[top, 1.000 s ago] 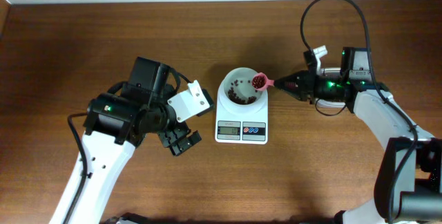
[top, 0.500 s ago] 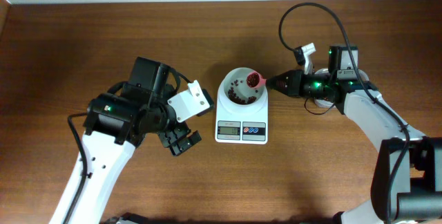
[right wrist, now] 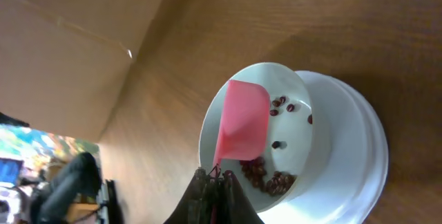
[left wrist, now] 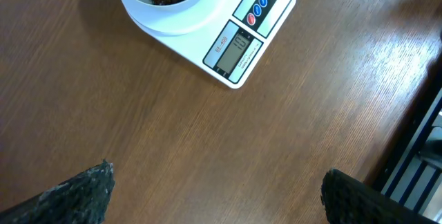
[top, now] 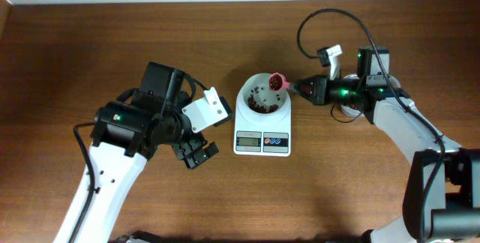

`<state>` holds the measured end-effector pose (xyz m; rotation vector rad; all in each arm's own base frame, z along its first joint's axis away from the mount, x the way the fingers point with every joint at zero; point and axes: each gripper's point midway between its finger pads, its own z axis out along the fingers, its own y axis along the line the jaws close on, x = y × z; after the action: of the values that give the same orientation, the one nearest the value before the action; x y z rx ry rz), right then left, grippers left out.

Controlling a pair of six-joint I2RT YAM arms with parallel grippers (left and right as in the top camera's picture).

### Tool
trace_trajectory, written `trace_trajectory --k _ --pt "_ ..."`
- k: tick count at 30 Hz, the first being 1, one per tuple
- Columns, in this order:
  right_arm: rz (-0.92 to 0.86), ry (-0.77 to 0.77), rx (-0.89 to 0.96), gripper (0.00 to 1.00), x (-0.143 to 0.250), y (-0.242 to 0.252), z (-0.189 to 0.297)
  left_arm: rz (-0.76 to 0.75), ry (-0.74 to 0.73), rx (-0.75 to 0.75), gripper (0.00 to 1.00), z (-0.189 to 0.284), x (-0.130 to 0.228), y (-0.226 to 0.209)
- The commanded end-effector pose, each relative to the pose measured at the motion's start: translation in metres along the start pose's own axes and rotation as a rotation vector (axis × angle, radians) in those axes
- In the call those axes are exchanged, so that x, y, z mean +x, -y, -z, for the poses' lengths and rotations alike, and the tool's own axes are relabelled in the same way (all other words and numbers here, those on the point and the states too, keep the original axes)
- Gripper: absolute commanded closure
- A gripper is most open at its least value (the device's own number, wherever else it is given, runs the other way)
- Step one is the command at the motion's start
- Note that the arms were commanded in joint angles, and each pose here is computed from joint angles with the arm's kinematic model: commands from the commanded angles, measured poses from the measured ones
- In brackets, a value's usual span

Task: Scoop and weigh 50g on scale
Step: 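Lift the filled scoop and carry it over the white bowl, then tip the pink scoop to pour beans into the bowl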

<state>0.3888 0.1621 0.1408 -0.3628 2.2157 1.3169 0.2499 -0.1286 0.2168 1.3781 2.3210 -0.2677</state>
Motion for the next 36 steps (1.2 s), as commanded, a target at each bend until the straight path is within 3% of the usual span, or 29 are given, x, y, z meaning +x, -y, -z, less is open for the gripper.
trace_trajectory --k 1,13,18,21,24,26,29,32,34,36 --pt "0.171 -0.006 -0.005 0.96 0.001 -0.001 -0.004 -0.015 0.03 -0.01 0.01 0.008 -0.006 -0.001" --pt "0.548 -0.011 0.039 0.96 0.0 0.007 -0.004 -0.015 0.03 -0.01 0.01 0.008 -0.006 -0.001" --pt "0.563 -0.029 0.023 0.96 0.005 0.002 -0.012 -0.015 0.03 -0.01 0.01 0.008 -0.006 -0.001" --pt "0.637 -0.058 0.144 0.96 0.003 0.021 -0.014 -0.015 0.03 -0.01 0.01 0.008 -0.006 -0.001" --pt "0.639 -0.037 -0.007 0.96 0.008 -0.005 -0.016 -0.015 0.03 -0.01 0.01 0.008 -0.006 -0.001" --pt "0.666 -0.043 0.104 0.96 0.002 0.013 -0.015 -0.015 0.03 -0.01 0.01 0.008 -0.006 -0.001" --pt "0.656 -0.011 -0.131 0.96 0.01 -0.026 -0.014 -0.015 0.03 -0.01 0.01 0.008 -0.006 -0.001" --pt "0.682 -0.065 0.112 0.96 0.007 0.016 -0.015 -0.015 0.03 -0.01 0.01 0.008 -0.006 -0.001" --pt "0.7 -0.039 -0.002 0.96 0.009 -0.004 -0.016 -0.015 0.03 -0.01 0.01 0.008 -0.006 -0.001" --pt "0.708 -0.072 0.164 0.96 0.004 0.024 -0.013 -0.015 0.03 -0.01 0.01 0.008 -0.006 -0.001"
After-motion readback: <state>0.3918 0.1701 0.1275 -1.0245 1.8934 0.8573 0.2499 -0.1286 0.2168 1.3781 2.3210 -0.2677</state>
